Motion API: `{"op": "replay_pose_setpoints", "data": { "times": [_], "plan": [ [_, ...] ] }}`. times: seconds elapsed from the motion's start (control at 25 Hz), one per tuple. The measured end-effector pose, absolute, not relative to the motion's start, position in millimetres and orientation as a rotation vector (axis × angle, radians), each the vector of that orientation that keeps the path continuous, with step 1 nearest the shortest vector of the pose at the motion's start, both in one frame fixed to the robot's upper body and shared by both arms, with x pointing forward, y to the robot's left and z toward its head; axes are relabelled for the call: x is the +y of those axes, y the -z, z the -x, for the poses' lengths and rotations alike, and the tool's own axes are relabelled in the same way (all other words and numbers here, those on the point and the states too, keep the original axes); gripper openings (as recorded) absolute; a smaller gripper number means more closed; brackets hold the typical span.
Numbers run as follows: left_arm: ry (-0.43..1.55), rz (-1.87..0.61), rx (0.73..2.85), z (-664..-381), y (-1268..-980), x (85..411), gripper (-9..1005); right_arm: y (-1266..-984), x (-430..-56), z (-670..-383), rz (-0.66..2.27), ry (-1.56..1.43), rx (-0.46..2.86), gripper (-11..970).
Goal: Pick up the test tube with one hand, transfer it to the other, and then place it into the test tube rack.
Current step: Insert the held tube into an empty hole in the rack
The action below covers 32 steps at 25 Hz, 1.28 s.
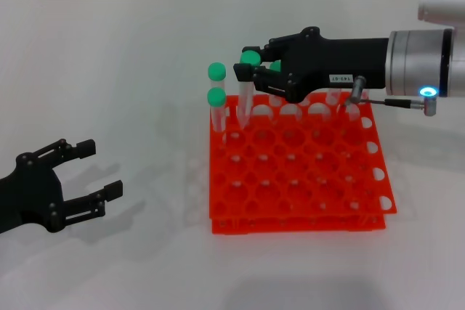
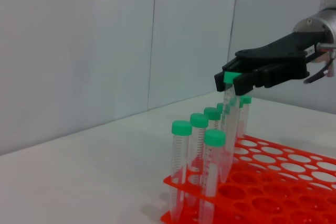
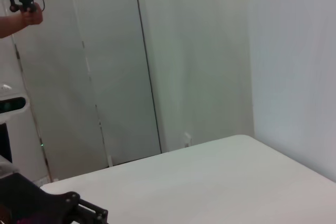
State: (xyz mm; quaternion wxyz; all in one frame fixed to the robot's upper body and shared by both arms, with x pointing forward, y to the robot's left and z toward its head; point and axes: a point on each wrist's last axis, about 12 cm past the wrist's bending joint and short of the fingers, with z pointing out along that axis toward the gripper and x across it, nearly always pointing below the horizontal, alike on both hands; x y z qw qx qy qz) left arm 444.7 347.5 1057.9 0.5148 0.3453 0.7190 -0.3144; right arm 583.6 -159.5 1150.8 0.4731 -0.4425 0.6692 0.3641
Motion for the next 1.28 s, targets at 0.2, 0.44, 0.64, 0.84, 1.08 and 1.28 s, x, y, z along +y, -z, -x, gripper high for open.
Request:
{"op": "replay_pose_setpoints", "data": {
  "times": [0.2, 0.44, 0.64, 0.84, 1.08, 1.28],
  "plan": [
    [0.758, -0.828, 1.726, -444.7, -1057.5, 346.3, 832, -1149.7, -158.1, -584.1, 1.086, -0.881, 1.639, 254],
    [0.759, -0.827, 1.724, -444.7, -1057.4, 345.7, 833, -1147.8, -154.1, -586.6, 1.108, -0.874, 1.648, 254],
    [0.758, -0.827, 1.724, -444.8, -1057.3, 345.6, 833, -1147.0, -152.8, -588.7, 1.117, -0.866, 1.642, 254],
    [0.757, -0.826, 1.726, -444.8, -1057.2, 345.7, 832, -1147.7, -153.2, -588.5, 1.115, -0.862, 1.636, 254],
    [0.744, -0.817, 1.728, -445.4, -1057.4, 347.6, 829, -1146.0, -153.2, -588.7, 1.113, -0.862, 1.640, 255],
    [0.741, -0.818, 1.730, -445.9, -1057.1, 347.5, 829, -1143.0, -153.0, -587.7, 1.112, -0.858, 1.649, 255]
  ]
}}
